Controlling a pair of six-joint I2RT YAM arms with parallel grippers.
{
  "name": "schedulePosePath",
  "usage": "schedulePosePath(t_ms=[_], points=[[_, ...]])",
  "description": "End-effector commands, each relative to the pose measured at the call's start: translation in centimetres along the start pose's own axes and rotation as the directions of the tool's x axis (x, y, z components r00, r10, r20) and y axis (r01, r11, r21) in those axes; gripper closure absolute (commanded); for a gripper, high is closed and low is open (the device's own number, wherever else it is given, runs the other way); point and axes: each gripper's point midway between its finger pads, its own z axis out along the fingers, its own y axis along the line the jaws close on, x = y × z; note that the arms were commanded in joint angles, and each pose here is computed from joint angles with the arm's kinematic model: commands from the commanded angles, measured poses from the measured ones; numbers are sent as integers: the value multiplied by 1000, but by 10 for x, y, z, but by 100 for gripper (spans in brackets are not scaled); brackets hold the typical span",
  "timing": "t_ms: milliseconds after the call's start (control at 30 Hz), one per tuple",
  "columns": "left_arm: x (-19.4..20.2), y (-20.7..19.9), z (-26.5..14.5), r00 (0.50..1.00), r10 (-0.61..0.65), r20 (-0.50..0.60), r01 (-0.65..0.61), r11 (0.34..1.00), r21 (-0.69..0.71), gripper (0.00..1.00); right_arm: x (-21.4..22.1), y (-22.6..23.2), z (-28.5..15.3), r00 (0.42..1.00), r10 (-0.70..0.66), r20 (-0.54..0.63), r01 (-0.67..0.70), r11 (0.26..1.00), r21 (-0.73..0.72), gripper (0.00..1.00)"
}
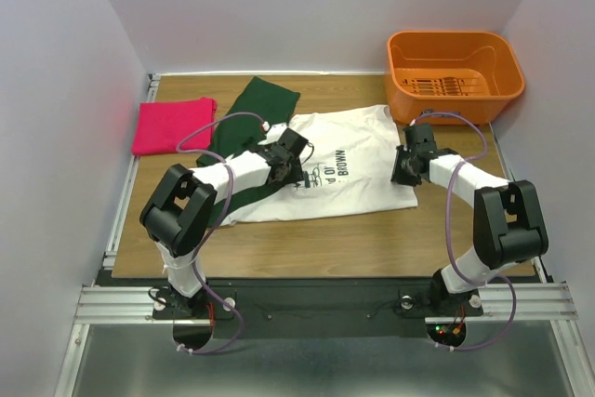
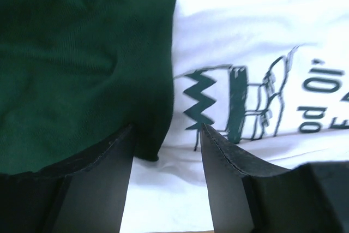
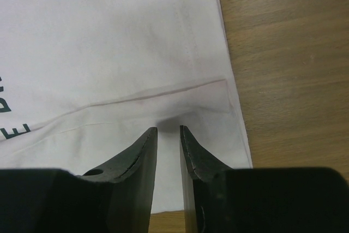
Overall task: Fold and stack the t-shirts
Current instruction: Fold the tshirt
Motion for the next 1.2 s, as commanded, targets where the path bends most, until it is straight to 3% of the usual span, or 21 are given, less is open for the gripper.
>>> schedulePosePath(t_ms=[0,233,300,400,500,867,1067,1167], points=[[-42,1,-10,995,-38,95,40,999,-15,39,-16,2,-5,998,14,56,-13,1000,-23,71],[-43,48,-43,989,-110,103,116,992,-52,37,-6,37,-29,995,100,4,-97,970,-225,71],[-22,77,-43,988,-135,74,142,985,-99,38,5,37,-32,994,110,-20,-112,964,-239,71],[-21,114,-53,974,-200,103,212,970,-119,38,16,28,-29,990,135,-37,-140,968,-208,71],[-2,155,-50,971,-222,93,235,955,-180,38,28,17,-23,982,179,-66,-188,964,-186,76],[20,191,-16,975,-223,11,217,932,-291,39,30,-36,3,929,365,-58,-368,928,-61,78],[-18,195,-11,984,-174,41,178,930,-322,38,36,-66,20,896,442,-51,-441,897,23,78],[-40,188,-18,987,-144,73,160,940,-300,36,25,-68,18,907,419,-27,-419,908,15,78]])
